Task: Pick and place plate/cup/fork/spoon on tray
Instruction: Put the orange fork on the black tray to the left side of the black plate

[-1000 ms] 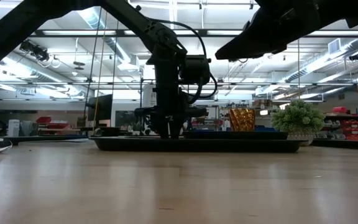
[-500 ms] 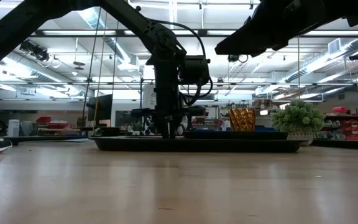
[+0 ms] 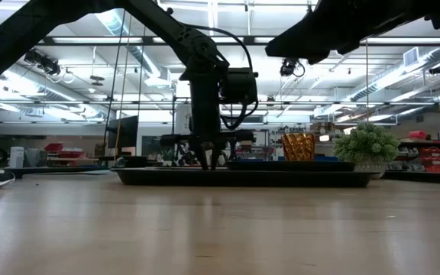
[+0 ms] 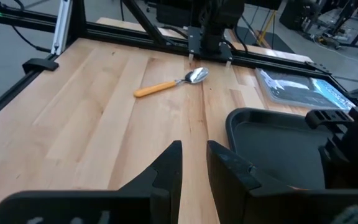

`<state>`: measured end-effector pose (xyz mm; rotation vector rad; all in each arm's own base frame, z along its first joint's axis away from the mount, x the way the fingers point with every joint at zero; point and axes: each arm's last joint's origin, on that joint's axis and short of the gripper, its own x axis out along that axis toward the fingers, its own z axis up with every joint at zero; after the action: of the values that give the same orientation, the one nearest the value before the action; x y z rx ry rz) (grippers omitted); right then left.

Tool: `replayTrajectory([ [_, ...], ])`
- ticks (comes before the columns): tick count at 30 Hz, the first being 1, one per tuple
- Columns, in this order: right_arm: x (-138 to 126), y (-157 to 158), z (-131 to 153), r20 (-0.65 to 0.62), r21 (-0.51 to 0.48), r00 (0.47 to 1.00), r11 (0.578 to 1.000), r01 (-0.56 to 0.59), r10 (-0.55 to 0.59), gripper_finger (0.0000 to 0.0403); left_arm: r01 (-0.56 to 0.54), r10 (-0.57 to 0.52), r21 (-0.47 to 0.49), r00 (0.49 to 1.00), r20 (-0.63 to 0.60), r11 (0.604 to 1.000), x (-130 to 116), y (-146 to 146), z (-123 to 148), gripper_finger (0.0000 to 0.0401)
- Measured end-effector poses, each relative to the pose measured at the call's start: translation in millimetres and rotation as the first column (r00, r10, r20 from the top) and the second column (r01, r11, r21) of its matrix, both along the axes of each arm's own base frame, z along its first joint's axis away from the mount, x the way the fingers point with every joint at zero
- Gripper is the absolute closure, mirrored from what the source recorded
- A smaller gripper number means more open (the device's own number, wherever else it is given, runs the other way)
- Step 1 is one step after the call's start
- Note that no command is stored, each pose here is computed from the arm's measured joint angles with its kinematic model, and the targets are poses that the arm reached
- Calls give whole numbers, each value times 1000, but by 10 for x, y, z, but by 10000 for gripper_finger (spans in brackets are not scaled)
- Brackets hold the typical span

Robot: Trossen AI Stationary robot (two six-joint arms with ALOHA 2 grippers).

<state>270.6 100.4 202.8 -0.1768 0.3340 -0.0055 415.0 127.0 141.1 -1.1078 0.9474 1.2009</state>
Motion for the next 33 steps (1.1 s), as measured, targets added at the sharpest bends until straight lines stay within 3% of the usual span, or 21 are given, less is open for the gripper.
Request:
replayTrajectory([
  [16,8,13,32,31,-21,999,1000,-22,22,322,12,-13,21,999,52,1000,44,44,12,358],
  [33,8,13,32,30,-21,999,1000,-22,22,322,69,-69,53,998,9,996,18,-25,80,285],
])
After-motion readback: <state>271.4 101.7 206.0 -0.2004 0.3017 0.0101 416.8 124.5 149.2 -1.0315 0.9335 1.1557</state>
